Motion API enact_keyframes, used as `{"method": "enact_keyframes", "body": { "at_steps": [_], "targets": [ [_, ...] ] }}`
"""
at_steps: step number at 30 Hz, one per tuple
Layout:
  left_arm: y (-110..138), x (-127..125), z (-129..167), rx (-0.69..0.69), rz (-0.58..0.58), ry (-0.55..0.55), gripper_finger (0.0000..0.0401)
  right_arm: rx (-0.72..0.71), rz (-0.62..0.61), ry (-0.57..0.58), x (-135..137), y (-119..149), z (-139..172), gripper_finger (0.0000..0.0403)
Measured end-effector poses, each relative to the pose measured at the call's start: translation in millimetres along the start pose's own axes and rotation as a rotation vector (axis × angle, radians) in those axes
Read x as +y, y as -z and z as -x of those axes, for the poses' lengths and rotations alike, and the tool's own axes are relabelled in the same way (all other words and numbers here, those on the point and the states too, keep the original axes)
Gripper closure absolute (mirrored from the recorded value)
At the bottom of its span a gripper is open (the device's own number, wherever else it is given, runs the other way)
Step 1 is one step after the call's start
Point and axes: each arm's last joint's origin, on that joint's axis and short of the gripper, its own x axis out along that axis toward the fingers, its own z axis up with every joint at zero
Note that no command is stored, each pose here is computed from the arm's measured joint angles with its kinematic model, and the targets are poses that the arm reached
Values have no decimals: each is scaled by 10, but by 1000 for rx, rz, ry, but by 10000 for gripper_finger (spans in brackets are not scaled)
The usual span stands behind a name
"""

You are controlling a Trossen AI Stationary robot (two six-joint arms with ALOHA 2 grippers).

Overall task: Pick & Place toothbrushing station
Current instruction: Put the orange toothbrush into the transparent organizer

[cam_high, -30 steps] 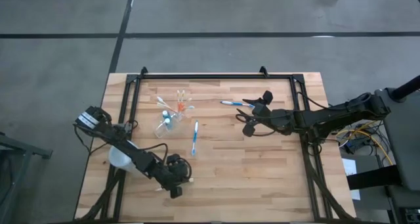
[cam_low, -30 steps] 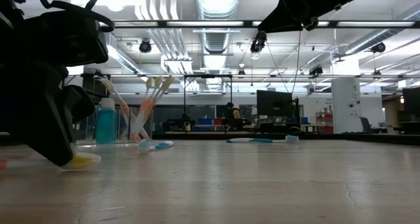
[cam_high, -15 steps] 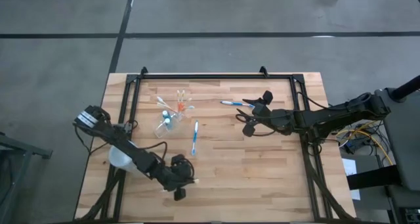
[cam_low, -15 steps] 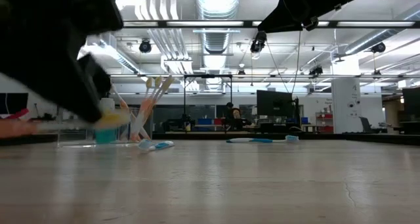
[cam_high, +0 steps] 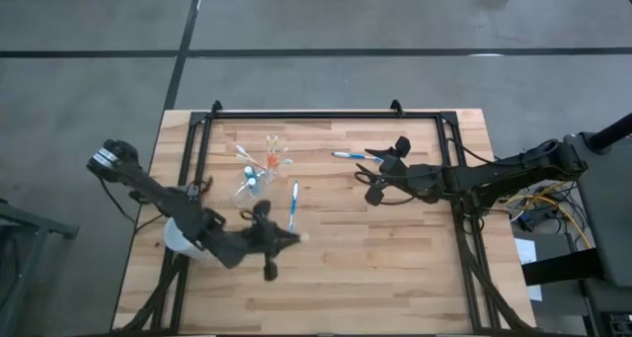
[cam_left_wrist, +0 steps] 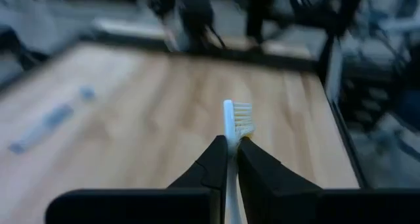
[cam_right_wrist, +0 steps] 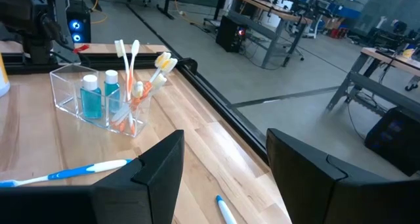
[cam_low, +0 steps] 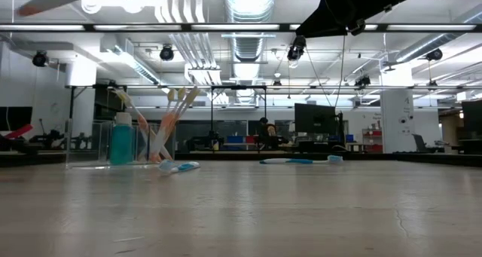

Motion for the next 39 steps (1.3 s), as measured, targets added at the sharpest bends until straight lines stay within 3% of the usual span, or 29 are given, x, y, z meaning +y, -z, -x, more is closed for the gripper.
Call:
{"method": "enact_keyframes", "body": {
  "at_steps": [9,18,30,39],
  "targets": [
    [-557,527,143,-192,-15,-82,373,1,1,0,0,1,0,193],
    [-772,1142,-1,-221,-21,-205,373,0,0,0,0,0,0,193],
    [-746,1509,1,-276,-88,-301,370,0,-1,0,0,-1,0,193],
    [-453,1901,236,-397,-7,-205,372,0,0,0,0,0,0,193]
  ]
}}
